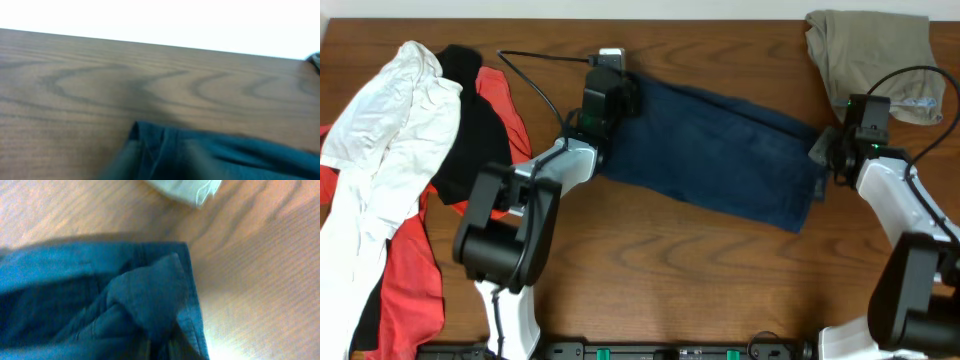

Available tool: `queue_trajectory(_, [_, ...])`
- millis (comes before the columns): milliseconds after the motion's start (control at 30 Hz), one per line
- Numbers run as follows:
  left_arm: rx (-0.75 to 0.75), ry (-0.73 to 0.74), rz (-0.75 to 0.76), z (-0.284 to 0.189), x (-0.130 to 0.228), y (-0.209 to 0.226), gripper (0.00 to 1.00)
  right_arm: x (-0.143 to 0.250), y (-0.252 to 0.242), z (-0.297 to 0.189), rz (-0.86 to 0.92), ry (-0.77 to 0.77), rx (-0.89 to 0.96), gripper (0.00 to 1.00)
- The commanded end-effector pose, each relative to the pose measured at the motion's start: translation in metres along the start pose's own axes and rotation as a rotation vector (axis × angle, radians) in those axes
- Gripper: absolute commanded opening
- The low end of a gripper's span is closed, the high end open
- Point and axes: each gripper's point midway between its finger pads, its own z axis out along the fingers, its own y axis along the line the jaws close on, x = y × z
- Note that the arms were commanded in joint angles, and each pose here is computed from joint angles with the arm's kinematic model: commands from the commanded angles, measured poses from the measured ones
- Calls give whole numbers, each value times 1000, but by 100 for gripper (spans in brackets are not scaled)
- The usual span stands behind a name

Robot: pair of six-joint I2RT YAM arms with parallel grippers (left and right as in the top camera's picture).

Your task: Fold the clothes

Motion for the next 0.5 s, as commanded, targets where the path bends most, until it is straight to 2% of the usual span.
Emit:
queue_trajectory(0, [-36, -88, 2, 7, -16, 11, 100, -18, -17, 8, 16, -67, 57, 56])
queue_trajectory(67, [-27, -128, 11, 6, -27, 8, 98, -26, -18, 6, 27, -93, 51, 90])
queue_trajectory(100, [-24, -141, 23, 4, -32, 7, 98, -28, -18, 2, 29, -97, 46, 99])
queue_trajectory(233, [-24, -156, 44, -10, -53, 2, 98, -25, -18, -23, 31, -65, 6, 99])
queue_trajectory(467, [-63, -23, 107, -57, -66, 1, 98, 17, -32, -54, -2, 132, -37, 99])
